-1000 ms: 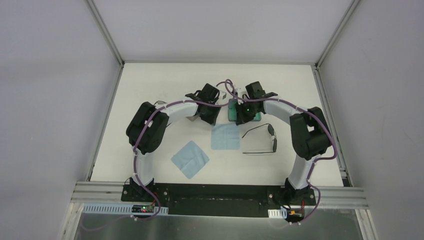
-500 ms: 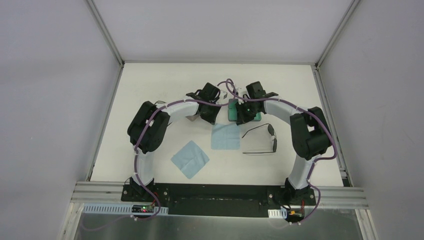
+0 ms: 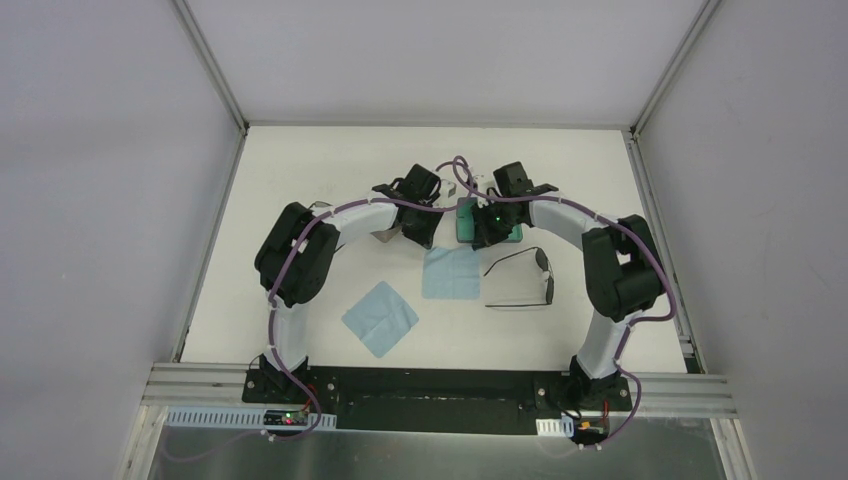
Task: Organize the sunglasses
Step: Fold the glasses cleaning cloth at the center of the board.
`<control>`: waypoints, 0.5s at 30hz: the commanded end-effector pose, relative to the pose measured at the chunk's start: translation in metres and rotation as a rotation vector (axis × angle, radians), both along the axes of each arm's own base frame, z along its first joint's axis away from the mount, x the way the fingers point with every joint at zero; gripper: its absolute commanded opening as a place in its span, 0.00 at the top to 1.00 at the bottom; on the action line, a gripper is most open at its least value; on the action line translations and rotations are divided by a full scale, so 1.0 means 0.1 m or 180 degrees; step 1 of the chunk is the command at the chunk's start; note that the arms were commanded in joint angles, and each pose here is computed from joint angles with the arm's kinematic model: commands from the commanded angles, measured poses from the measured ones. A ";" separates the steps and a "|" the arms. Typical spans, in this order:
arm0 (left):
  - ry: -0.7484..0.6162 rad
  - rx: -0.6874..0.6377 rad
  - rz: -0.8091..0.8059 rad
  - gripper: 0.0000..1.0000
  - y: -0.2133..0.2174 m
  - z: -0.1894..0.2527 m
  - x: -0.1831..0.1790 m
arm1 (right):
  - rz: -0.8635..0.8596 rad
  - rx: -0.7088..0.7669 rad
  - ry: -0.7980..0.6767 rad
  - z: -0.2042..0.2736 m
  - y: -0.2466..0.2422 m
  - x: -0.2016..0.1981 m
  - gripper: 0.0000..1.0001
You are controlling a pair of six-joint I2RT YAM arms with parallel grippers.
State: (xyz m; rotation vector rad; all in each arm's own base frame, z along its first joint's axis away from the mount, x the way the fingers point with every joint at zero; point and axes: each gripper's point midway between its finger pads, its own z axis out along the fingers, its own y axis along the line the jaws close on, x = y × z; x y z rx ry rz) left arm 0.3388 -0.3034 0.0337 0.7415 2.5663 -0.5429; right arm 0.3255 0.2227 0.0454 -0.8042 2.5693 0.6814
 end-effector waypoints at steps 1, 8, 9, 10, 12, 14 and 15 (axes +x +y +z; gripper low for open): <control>-0.0187 -0.0219 -0.0038 1.00 -0.12 0.36 0.01 | 0.0017 0.0188 -0.0250 0.34 0.07 0.10 1.00; -0.0234 -0.0239 -0.0006 1.00 -0.08 0.45 0.01 | 0.0012 0.0188 -0.0262 0.36 0.07 0.11 1.00; -0.0238 -0.0242 -0.0002 1.00 -0.07 0.46 0.01 | 0.0015 0.0188 -0.0262 0.36 0.07 0.11 1.00; -0.0237 -0.0238 -0.0002 1.00 -0.06 0.46 0.00 | 0.0017 0.0188 -0.0267 0.36 0.07 0.10 1.00; -0.0213 -0.0244 -0.0003 1.00 -0.04 0.45 -0.02 | 0.0021 0.0201 -0.0271 0.38 0.08 0.10 1.00; -0.0179 -0.0261 -0.0018 1.00 -0.03 0.44 -0.05 | 0.0022 0.0215 -0.0257 0.38 0.08 0.08 1.00; -0.0167 -0.0255 -0.0012 1.00 -0.01 0.42 -0.05 | 0.0027 0.0225 -0.0257 0.39 0.08 0.08 1.00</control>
